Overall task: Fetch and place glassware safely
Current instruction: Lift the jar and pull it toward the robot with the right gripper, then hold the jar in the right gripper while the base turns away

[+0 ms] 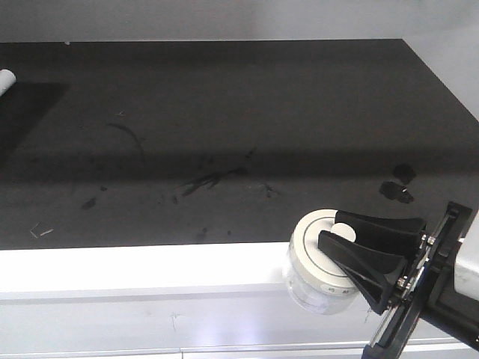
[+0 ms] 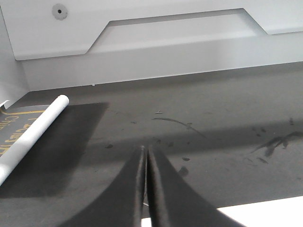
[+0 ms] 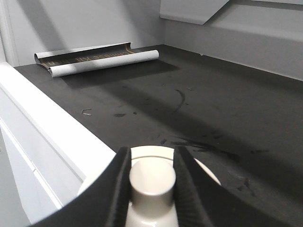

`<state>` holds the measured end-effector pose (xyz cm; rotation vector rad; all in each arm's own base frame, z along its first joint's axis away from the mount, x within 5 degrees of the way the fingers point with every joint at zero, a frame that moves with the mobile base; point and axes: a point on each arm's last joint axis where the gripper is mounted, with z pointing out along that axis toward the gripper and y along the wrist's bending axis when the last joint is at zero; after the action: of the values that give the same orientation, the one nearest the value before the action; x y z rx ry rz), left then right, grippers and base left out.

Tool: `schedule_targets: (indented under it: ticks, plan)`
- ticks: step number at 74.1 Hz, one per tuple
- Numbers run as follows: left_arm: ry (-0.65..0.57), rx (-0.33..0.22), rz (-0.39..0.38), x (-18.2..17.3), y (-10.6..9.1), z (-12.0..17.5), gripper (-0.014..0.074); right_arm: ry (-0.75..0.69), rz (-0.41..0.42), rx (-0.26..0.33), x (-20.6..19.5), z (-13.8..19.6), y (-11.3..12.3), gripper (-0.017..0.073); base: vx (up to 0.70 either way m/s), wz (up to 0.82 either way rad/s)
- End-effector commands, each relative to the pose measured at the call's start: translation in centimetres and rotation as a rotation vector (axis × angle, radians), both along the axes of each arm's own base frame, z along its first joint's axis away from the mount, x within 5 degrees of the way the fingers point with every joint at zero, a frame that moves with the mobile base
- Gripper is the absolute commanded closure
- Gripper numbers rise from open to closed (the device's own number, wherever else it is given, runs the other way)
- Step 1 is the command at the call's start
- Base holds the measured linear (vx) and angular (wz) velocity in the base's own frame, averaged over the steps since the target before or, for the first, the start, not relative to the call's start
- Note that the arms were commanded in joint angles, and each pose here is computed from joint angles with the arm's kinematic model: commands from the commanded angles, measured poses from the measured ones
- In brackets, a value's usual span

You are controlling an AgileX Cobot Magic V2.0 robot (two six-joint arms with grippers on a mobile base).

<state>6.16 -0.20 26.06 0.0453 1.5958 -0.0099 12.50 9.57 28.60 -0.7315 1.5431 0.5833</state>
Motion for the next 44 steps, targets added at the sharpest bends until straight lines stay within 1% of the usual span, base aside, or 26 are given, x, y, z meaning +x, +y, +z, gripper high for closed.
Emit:
schedule_targets:
  ticks: [1,13,20,44]
  plan:
    - [-0.092,-0.012,-0.009,-0.02,-0.06,1.53,0.0601,-0.041,0.028,0.055,-0.15,1.44,0.19,0.056,0.0,0.0]
    - [-0.092,-0.012,-0.009,-0.02,-0.06,1.53,0.0601,-0.041,0.028,0.055,-0.15,1.44,0.19,0.056,-0.02,0.07]
    - [-0.092,-0.012,-0.009,-0.02,-0.06,1.53,0.0601,-0.041,0.028,0.055,-0.15,1.44,0.19,0.056,-0.05,0.26]
    - [-0.092,-0.012,-0.009,-0.02,-0.06,1.53,0.0601,-0.041,0.028,0.056,-0.15,1.44,0.19,0.056,-0.09,0.49]
